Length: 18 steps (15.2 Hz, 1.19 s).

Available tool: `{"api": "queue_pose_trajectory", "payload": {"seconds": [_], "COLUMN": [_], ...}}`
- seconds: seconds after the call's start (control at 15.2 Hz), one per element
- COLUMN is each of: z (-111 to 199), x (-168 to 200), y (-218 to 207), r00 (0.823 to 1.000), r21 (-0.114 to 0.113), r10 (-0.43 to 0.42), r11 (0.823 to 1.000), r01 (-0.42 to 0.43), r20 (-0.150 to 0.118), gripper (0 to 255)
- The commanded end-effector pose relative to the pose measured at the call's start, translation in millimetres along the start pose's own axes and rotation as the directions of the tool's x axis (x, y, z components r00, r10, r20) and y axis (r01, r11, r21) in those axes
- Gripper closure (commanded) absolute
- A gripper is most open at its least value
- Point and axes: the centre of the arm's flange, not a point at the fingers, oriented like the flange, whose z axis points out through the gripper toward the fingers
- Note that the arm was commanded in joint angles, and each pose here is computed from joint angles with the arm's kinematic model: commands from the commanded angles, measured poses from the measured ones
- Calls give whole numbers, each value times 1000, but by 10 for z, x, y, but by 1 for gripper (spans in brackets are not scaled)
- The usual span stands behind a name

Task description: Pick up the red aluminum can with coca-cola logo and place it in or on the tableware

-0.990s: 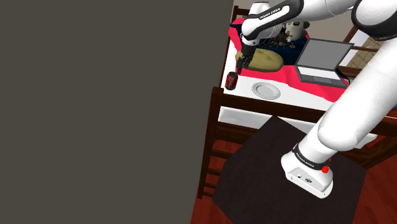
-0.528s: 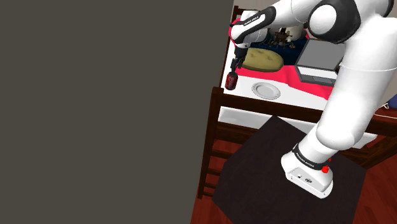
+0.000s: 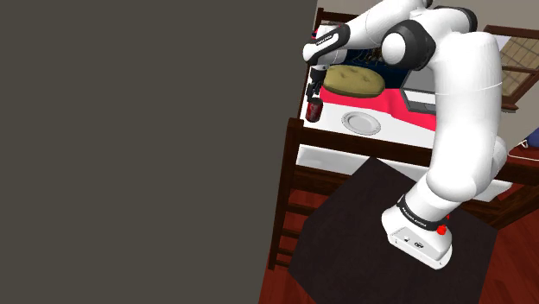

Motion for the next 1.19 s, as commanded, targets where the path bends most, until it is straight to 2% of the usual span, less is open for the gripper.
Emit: {"api": "queue_pose_trajectory", "payload": {"seconds": [0.0, 0.33, 0.79, 0.86, 1.12], "z": [110, 352, 351, 351, 352], "x": [16, 16, 17, 17, 17], "y": [12, 12, 12, 12, 12], "r00": [1000, 1000, 1000, 1000, 1000], "r21": [-1, -1, -1, -1, -1], "r10": [-2, -2, -2, -2, -2], "r11": [1000, 1000, 1000, 1000, 1000], "r01": [2, 2, 2, 2, 2], "r20": [-1, -1, -1, -1, -1], "gripper": [0, 0, 0, 255, 255]}}
